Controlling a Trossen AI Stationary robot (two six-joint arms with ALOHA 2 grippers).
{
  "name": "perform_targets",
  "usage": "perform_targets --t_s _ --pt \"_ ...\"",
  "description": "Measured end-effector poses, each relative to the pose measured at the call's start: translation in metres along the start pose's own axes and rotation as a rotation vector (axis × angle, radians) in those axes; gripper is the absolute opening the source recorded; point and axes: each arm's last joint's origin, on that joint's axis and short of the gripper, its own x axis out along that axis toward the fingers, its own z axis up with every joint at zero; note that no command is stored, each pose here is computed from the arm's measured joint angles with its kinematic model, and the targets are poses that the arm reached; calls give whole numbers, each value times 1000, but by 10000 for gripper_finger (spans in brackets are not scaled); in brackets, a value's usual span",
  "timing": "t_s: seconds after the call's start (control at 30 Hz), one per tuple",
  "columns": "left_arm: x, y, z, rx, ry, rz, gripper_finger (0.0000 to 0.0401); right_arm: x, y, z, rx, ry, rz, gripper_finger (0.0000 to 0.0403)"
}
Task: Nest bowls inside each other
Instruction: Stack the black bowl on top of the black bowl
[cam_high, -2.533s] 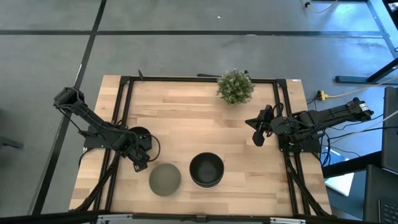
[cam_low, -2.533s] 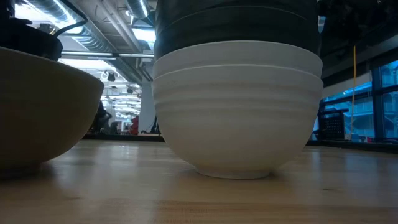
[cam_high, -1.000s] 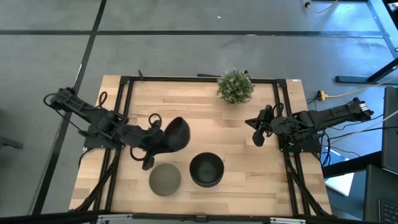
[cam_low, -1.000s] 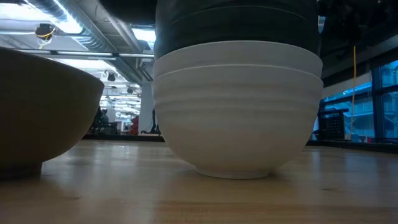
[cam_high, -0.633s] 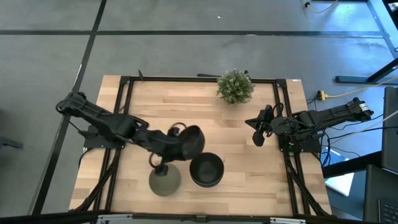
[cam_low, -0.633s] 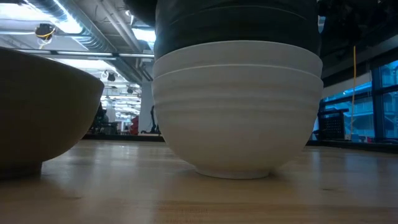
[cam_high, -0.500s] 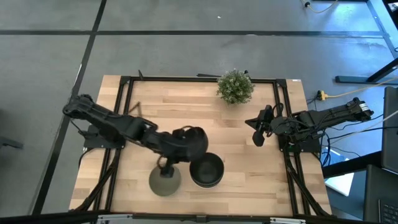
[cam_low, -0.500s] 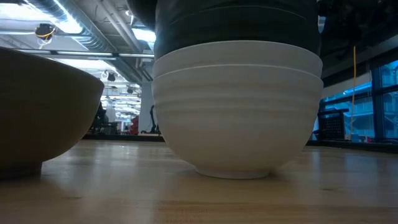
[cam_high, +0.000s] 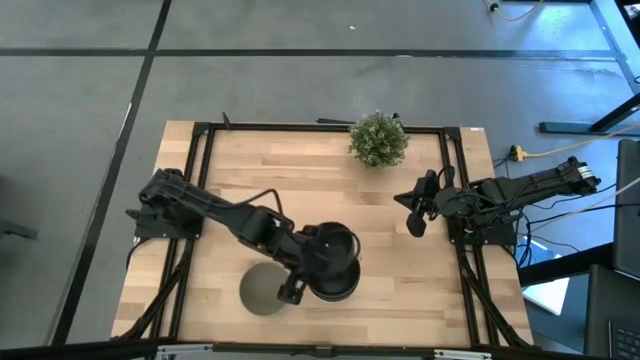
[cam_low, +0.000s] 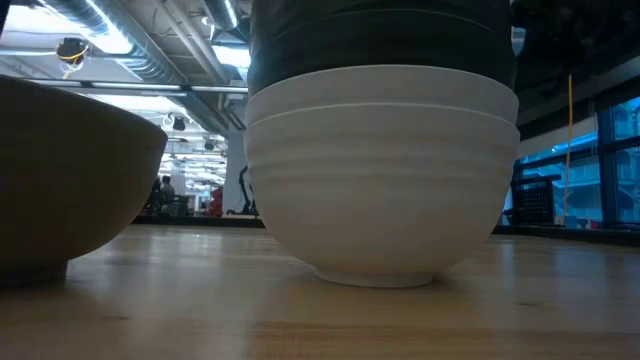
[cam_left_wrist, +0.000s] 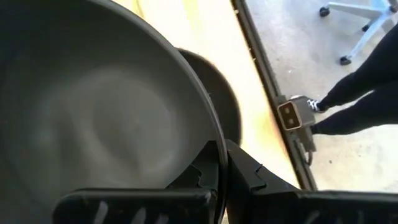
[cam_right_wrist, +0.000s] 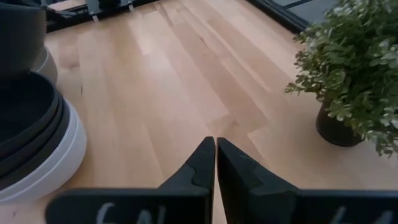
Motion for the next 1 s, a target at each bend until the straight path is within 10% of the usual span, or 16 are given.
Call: perform_targets --t_s 0.6,1.0 --pt "65 -15 -8 -77 135 19 0 0 -1 -2 -10 25 1 19" --pt "59 -12 -3 -106 93 21 39 0 -1 -2 -9 27 1 19"
